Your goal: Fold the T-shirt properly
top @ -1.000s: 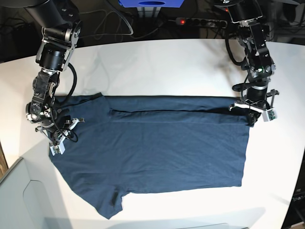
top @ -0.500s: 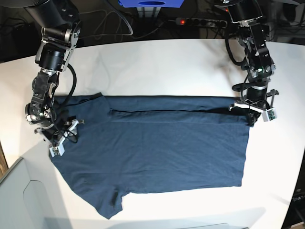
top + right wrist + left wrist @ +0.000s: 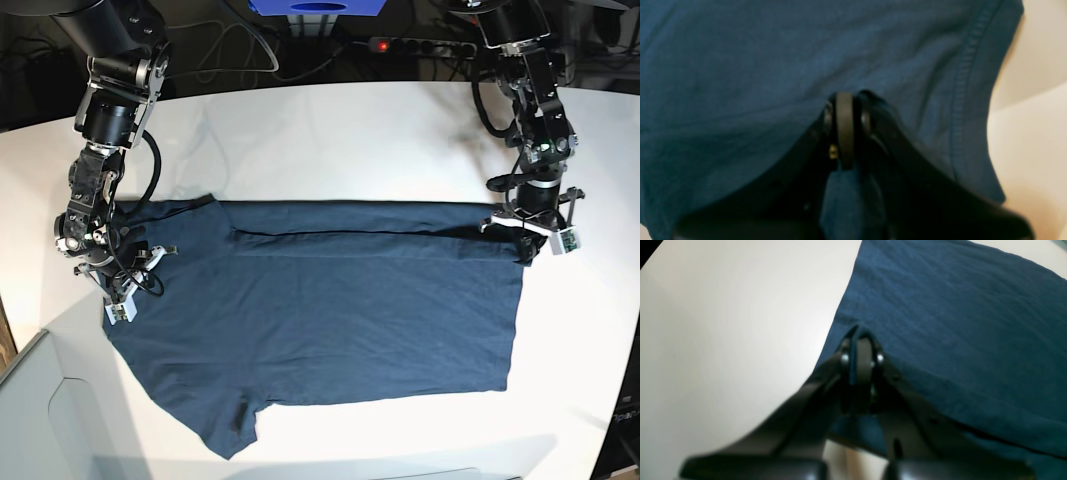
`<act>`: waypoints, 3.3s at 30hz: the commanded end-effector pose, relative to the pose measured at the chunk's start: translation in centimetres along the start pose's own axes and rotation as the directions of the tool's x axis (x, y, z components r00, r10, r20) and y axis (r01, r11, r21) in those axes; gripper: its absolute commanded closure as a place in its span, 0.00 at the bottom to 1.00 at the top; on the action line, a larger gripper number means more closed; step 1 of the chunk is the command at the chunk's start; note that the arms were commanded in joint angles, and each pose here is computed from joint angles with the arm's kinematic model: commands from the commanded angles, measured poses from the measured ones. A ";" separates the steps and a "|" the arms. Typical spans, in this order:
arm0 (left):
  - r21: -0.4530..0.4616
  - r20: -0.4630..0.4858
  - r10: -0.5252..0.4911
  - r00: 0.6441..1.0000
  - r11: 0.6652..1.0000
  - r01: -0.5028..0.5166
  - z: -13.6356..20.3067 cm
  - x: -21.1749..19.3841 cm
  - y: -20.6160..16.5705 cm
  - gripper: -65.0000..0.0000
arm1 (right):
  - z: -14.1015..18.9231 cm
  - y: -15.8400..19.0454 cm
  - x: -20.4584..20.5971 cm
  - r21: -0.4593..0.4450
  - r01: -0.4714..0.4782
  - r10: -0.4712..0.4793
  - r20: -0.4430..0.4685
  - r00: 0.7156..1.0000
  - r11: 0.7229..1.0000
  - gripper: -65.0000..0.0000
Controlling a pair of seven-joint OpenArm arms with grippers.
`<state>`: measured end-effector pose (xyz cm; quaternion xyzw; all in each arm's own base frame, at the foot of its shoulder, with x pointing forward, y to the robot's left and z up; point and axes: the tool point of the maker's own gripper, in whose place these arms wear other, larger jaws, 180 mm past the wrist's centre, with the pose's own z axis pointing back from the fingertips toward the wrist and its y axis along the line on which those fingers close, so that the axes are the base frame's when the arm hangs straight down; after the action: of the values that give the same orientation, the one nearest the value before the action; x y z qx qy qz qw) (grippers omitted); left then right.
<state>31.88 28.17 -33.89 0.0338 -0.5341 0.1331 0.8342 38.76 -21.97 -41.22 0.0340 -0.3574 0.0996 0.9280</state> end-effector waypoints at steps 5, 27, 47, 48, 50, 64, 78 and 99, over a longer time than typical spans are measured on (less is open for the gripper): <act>0.000 0.061 -0.007 0.998 1.000 0.007 0.0 1.9 0.0 1.00 | 0.5 -0.5 2.1 0.000 -0.019 0.019 0.053 0.998 1.000 1.00; 0.003 0.063 -0.012 0.998 1.000 0.012 0.0 2.0 0.3 1.00 | 1.5 -1.4 7.3 -0.017 -0.058 0.060 0.146 0.987 0.998 0.96; 0.000 0.063 -0.008 0.998 1.000 0.008 0.0 2.0 0.1 1.00 | 0.0 -0.7 -0.2 0.027 -0.019 0.019 0.011 1.000 0.999 0.66; 0.000 0.063 -0.008 0.998 1.000 0.008 0.0 2.0 0.1 1.00 | 0.0 -0.7 -0.1 0.027 -0.019 0.018 0.018 1.000 0.999 0.73; 0.001 0.061 -0.008 0.998 1.000 0.008 0.0 1.9 0.1 1.00 | 0.0 -0.6 -0.1 0.028 -0.019 0.018 0.016 1.000 0.999 0.86; 0.008 0.063 -0.011 0.998 1.000 0.011 0.1 2.0 0.4 1.00 | 0.8 -1.2 1.1 0.001 -0.043 0.043 0.042 0.998 0.999 0.63; 0.006 0.057 -0.013 0.998 1.000 0.013 0.1 1.8 0.4 1.00 | 2.9 -1.3 3.6 -0.046 -0.091 0.096 0.132 0.987 0.995 0.43; 0.005 0.055 -0.010 0.998 1.000 0.010 0.1 1.7 0.3 1.00 | 2.1 -1.0 2.3 -0.024 -0.070 0.072 0.101 0.992 0.997 1.00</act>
<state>31.70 28.41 -33.94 0.0365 -0.5329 0.1338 0.8348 37.88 -22.67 -40.14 0.0187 -0.3765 0.1194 0.9185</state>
